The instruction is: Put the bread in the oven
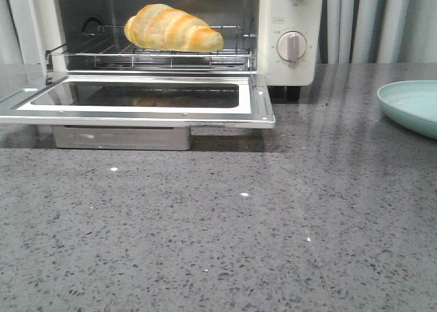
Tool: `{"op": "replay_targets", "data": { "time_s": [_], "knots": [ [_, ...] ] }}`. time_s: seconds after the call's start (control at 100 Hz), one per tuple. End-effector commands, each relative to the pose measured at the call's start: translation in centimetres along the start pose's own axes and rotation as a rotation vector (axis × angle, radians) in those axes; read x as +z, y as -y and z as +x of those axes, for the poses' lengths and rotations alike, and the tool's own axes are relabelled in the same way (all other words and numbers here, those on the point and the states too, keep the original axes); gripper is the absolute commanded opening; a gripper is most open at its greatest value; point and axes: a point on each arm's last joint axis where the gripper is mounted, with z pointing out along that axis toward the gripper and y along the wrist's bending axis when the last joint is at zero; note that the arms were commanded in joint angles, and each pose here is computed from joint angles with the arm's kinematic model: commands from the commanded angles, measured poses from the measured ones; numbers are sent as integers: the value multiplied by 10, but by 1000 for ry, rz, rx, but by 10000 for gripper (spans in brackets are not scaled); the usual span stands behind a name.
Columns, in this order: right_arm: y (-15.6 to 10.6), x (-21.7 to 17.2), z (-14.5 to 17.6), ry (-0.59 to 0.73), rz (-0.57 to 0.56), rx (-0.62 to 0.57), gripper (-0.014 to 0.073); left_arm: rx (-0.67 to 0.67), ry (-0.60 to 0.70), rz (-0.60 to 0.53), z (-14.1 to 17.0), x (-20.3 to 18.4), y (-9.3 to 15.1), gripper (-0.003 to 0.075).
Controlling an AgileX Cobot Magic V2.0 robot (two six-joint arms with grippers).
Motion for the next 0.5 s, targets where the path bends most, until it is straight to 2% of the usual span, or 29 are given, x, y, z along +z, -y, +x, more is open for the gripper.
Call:
{"op": "replay_targets", "data": {
  "time_s": [0.0, 0.25, 0.49],
  "knots": [
    [14, -14, 1, 23, 54, 19, -75, -8, 124, 23, -14, -4, 3, -21],
    [26, -3, 6, -17, 71, 66, -75, -8, 124, 23, -14, -4, 3, -21],
    [43, 16, 36, 69, 0, 188, -75, -8, 124, 23, -14, -4, 3, -21]
  ]
}}
